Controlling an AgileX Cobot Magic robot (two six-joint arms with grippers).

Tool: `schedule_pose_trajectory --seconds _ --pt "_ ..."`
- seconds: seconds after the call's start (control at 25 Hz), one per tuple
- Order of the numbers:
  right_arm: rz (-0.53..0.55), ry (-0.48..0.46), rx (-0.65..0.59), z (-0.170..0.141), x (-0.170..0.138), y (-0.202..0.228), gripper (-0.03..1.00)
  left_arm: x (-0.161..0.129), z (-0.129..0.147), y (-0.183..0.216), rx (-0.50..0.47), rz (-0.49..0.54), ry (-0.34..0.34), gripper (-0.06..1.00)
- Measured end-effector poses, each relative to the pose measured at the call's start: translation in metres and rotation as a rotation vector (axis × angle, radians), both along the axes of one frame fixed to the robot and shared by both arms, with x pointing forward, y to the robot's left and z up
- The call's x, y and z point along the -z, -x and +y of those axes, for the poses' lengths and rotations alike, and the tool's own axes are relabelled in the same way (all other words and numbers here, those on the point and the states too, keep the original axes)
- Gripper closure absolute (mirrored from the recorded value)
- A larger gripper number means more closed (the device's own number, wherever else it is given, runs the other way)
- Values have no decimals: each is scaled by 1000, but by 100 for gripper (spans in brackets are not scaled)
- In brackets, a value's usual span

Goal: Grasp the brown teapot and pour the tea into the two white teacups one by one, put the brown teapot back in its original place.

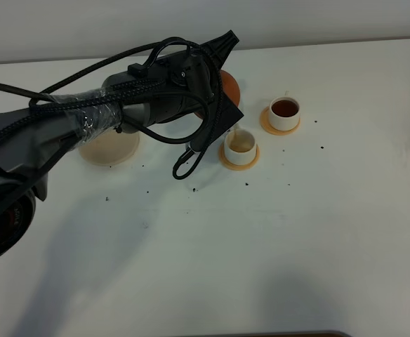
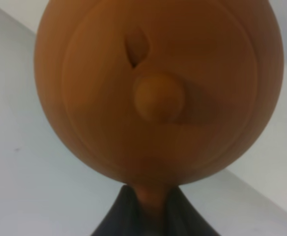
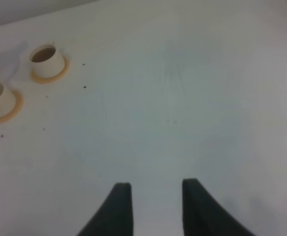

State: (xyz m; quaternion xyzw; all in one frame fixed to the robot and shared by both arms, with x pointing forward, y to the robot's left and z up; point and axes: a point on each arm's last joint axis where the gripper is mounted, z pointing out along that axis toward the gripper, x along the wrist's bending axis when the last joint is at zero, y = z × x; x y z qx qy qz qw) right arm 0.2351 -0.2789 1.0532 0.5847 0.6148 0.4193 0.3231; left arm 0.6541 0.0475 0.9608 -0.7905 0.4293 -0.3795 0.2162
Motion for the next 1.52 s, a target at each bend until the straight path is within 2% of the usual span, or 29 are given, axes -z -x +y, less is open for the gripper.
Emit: schedule_pose_trajectory --seconds 0.36,1.0,1.52 --pt "0 0 0 0 0 0 73 -1 -5 1 37 -13 8 83" --pt "0 0 0 0 0 0 73 -4 -11 2 115 -55 -68 83" --pt "0 0 0 0 0 0 73 -4 -13 2 144 -60 -72 83"
